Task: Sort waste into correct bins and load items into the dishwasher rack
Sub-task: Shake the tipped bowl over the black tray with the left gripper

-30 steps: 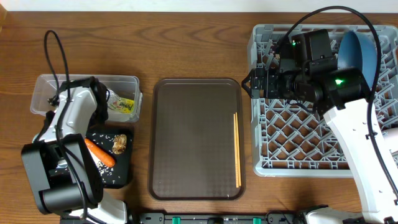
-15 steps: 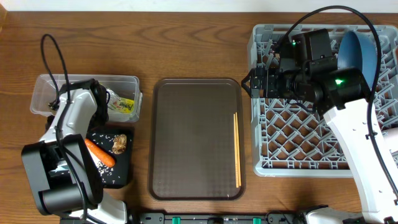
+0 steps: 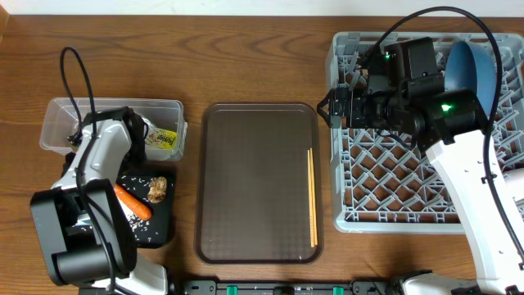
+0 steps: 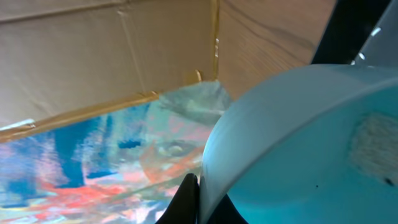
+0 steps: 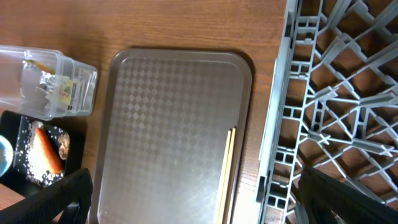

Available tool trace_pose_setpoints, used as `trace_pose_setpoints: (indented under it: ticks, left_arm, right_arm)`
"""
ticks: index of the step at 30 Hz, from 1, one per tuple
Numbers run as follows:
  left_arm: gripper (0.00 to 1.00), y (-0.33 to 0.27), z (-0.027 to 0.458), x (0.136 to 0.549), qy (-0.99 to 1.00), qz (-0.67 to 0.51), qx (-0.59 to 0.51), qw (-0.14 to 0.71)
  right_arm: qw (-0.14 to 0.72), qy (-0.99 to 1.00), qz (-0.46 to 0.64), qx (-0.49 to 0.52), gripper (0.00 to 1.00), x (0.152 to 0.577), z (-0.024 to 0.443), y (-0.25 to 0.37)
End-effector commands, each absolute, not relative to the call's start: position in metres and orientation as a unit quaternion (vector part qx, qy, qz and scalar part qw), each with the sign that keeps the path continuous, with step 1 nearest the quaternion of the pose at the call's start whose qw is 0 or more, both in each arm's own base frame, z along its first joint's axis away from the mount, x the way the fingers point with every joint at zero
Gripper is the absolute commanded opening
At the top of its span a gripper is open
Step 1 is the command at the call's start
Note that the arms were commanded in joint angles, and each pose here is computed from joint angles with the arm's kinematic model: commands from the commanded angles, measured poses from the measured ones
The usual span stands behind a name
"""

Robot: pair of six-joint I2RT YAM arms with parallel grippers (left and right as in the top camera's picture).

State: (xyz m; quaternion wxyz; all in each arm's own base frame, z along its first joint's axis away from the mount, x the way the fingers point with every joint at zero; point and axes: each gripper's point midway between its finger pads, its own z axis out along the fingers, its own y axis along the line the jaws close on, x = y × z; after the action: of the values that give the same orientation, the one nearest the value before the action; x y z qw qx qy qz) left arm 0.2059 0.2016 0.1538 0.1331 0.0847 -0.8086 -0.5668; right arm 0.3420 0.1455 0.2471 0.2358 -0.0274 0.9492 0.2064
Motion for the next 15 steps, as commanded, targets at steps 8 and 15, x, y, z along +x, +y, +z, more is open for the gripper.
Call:
trace_pose_setpoints:
  ticks: [8,15]
  left_arm:
    - [0.06,0.203,0.181,0.217,-0.784,-0.609,0.046,0.114]
    - [0.06,0.195,0.173,0.217,-0.801,-0.586,0.054,0.106]
  right_arm:
    - [0.243,0.946,0.211,-0.044,0.99,0.344,0.250,0.152]
    - [0.242,0.946,0.211,-0.044,0.99,0.343,0.250,0.152]
